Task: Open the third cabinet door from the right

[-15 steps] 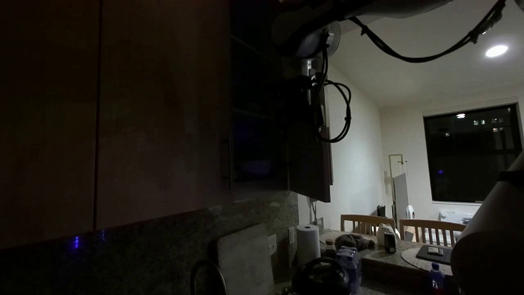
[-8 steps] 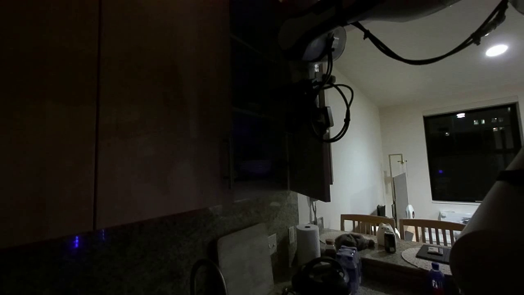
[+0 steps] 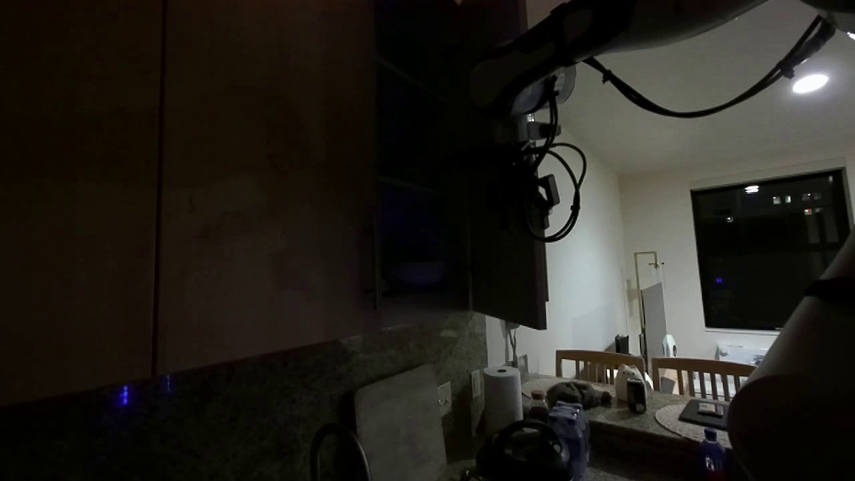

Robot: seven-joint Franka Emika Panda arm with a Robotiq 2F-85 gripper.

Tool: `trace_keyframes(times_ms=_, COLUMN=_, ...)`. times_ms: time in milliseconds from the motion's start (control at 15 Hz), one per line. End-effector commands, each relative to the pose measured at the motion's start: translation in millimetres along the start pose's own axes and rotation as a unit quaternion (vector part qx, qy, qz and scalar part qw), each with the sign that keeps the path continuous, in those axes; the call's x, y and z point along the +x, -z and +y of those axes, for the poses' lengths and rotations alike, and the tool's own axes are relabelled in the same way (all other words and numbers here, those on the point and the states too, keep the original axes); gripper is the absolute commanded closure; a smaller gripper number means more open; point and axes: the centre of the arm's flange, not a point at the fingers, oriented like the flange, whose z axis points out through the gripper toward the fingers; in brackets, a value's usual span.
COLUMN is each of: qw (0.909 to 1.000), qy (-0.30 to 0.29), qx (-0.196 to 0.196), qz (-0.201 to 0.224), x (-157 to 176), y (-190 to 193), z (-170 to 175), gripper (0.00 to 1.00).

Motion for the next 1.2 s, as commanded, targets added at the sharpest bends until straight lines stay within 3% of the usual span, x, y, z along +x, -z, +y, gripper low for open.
trace_keyframes(times_ms=0, qw=0.995, qy=-0.021, qx=-0.005, qz=0.097, x=-2.6, y=-8.3, z=-7.7, gripper=0.0)
trace_keyframes(times_ms=467, qw=0.967, qy=-0.084, qx=-0.052, qz=0.235, x=15.3, y=-26.9, z=2.1, gripper=0.0)
trace_keyframes(times_ms=933, qw=0.9484, qy=-0.115, qx=-0.076, qz=0.286, x=56.6, y=-54.3, z=23.5, gripper=0.0)
trace_keyframes(times_ms=1133, qw=0.9523, qy=-0.109, qx=-0.058, qz=0.279, x=77.1, y=-63.5, z=32.4, gripper=0.0)
